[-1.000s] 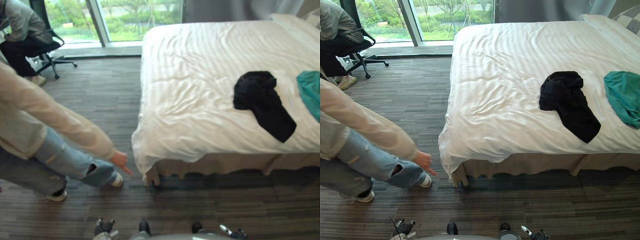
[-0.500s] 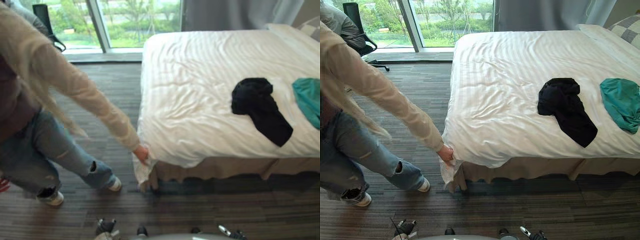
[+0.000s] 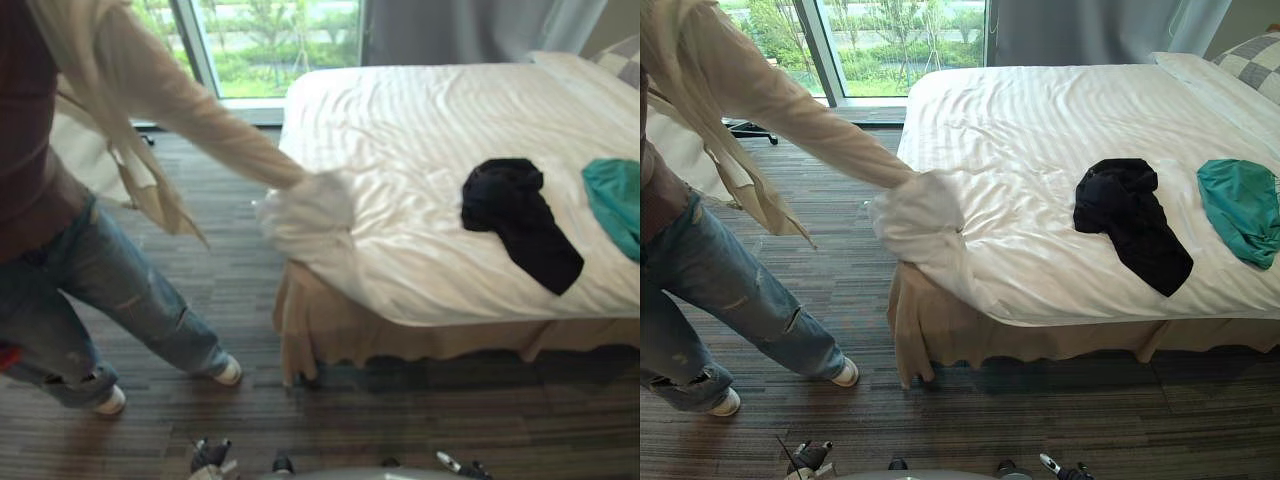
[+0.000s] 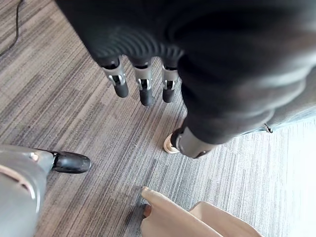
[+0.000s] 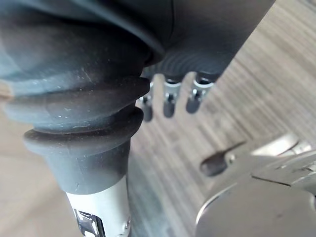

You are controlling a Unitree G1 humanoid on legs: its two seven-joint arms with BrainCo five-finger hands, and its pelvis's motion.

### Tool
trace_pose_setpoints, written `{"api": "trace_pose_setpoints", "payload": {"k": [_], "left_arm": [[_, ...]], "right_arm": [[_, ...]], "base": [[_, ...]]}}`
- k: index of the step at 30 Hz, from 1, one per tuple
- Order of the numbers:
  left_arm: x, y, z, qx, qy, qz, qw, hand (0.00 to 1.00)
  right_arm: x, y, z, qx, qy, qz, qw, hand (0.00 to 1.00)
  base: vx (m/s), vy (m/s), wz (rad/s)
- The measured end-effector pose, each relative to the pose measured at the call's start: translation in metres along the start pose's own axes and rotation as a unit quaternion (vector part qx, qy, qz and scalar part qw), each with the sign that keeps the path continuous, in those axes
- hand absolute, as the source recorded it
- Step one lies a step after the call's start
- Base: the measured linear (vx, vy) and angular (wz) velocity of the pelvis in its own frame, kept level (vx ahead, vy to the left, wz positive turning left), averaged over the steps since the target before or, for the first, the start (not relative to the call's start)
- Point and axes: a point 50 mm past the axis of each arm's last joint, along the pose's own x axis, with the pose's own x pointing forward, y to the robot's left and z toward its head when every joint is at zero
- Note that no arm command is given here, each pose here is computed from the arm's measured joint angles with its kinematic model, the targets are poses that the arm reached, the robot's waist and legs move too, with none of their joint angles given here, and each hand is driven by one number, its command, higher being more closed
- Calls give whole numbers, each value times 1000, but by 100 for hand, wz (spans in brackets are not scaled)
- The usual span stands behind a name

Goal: Tidy the bed and pick cloth on bed and put in laundry

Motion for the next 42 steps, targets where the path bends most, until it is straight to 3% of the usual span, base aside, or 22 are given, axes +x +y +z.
{"api": "trace_pose_setpoints", "payload": {"k": [11, 15, 20, 26, 29, 31, 38, 42], "left_arm": [[1, 7, 1, -35, 3, 9, 999, 0], [11, 37, 28, -70, -30, 57, 995, 0], [11, 113, 140, -83, -187, 176, 963, 0], [-33, 139, 262, -30, -376, 258, 890, 0], [-63, 124, 316, 17, -465, 266, 844, 0], [-88, 96, 348, 81, -538, 256, 799, 0], [-134, 8, 381, 245, -658, 199, 684, 0], [-151, -36, 397, 310, -686, 161, 638, 0]], "right_arm": [[0, -3, 0, 9, 1, -6, 1000, 0], [0, -6, -3, 16, 6, -13, 1000, 0], [-1, -10, -7, 15, 8, -24, 1000, 0], [-4, -20, -16, 20, 11, -37, 999, 0], [-7, -26, -23, 28, 18, -42, 999, 0], [-9, -31, -28, 35, 23, -46, 998, 0], [-9, -37, -30, 46, 24, -48, 997, 0], [-8, -39, -26, 55, 22, -53, 997, 0]], "base": [[-3, 0, -1], [0, 0, 0], [26, -2, 1], [38, -2, 1], [0, 0, 0], [-43, -8, -3], [-45, -3, -13], [-9, -5, -23]]}}
